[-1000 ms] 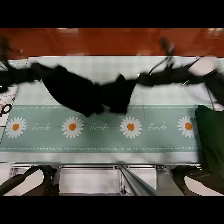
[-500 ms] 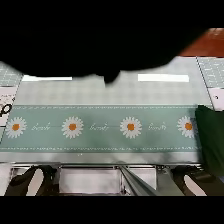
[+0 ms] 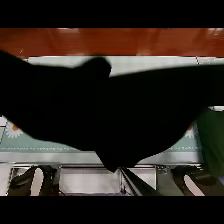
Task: Fold the shirts.
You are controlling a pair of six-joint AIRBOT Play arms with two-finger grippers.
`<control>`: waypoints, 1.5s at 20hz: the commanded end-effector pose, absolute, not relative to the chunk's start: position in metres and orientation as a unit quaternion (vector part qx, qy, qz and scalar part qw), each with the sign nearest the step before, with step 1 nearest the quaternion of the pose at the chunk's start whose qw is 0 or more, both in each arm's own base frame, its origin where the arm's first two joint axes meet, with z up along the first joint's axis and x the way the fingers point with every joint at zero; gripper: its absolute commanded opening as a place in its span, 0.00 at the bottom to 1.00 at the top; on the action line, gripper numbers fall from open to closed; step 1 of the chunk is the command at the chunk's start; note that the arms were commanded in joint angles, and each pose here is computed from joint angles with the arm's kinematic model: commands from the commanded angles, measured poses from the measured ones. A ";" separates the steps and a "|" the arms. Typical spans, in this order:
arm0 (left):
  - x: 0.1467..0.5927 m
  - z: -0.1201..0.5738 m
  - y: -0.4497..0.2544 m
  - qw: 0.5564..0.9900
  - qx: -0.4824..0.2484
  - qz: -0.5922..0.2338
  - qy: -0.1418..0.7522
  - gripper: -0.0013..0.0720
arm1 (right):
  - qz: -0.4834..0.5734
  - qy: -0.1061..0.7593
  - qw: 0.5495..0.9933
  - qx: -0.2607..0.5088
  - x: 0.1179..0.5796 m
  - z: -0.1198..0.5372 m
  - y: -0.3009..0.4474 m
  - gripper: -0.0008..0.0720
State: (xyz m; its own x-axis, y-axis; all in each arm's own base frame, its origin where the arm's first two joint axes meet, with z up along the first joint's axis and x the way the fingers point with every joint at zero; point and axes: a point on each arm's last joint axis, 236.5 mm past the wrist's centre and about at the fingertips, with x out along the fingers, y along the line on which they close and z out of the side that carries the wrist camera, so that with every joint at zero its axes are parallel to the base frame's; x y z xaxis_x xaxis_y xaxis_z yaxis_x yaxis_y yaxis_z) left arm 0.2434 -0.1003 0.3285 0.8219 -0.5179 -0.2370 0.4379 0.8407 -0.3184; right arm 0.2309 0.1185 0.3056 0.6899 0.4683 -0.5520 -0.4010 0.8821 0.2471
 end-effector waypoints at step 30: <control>0.274 -0.060 -0.029 0.652 -0.503 -0.067 0.563 0.71 | 0.111 0.603 0.723 0.320 0.290 -0.059 0.057 0.58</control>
